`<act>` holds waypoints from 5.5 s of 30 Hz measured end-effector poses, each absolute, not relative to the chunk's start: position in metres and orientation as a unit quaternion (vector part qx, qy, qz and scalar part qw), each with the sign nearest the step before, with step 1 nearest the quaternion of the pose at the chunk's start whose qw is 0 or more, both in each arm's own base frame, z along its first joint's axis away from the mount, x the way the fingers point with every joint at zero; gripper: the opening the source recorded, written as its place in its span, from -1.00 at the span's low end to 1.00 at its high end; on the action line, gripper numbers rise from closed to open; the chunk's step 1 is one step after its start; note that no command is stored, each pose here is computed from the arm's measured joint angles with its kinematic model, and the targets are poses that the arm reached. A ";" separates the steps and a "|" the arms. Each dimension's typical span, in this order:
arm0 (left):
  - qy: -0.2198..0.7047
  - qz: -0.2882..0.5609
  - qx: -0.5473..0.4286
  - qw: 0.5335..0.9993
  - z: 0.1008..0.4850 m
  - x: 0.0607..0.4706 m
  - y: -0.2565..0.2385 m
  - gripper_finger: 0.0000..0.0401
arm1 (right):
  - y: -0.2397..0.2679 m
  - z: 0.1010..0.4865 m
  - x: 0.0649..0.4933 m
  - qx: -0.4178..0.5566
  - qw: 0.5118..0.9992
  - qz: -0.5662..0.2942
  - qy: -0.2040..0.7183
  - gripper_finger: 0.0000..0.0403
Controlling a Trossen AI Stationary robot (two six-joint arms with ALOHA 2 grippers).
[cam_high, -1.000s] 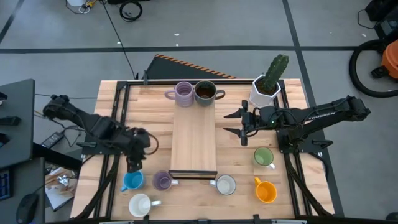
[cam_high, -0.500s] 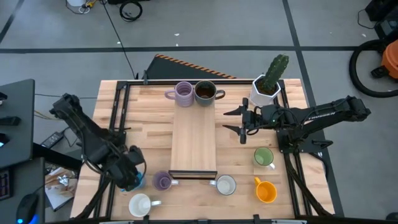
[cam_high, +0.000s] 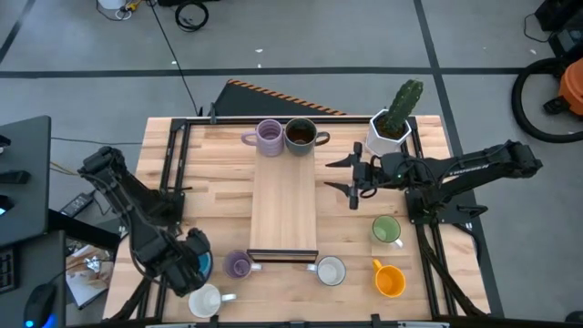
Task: Place coffee mugs
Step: Put the blue mug on the shelf
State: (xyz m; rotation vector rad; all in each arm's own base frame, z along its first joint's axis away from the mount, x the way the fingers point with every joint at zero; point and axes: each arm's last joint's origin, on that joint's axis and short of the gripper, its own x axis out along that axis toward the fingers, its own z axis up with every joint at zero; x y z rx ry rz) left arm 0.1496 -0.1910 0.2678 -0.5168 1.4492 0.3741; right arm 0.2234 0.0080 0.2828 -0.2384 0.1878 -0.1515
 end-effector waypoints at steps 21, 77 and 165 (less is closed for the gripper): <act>0.652 0.179 -0.340 0.654 0.271 0.121 -0.231 -0.48 | 0.004 0.281 0.229 -0.127 0.985 -0.071 0.090 0.16; 0.619 0.278 -0.335 0.654 0.194 0.111 -0.220 -0.54 | 0.004 0.285 0.229 -0.120 0.989 -0.062 0.066 0.16; 0.578 0.042 0.046 0.814 0.368 0.224 0.024 -0.72 | 0.041 0.263 0.220 0.039 0.984 -0.033 0.170 0.16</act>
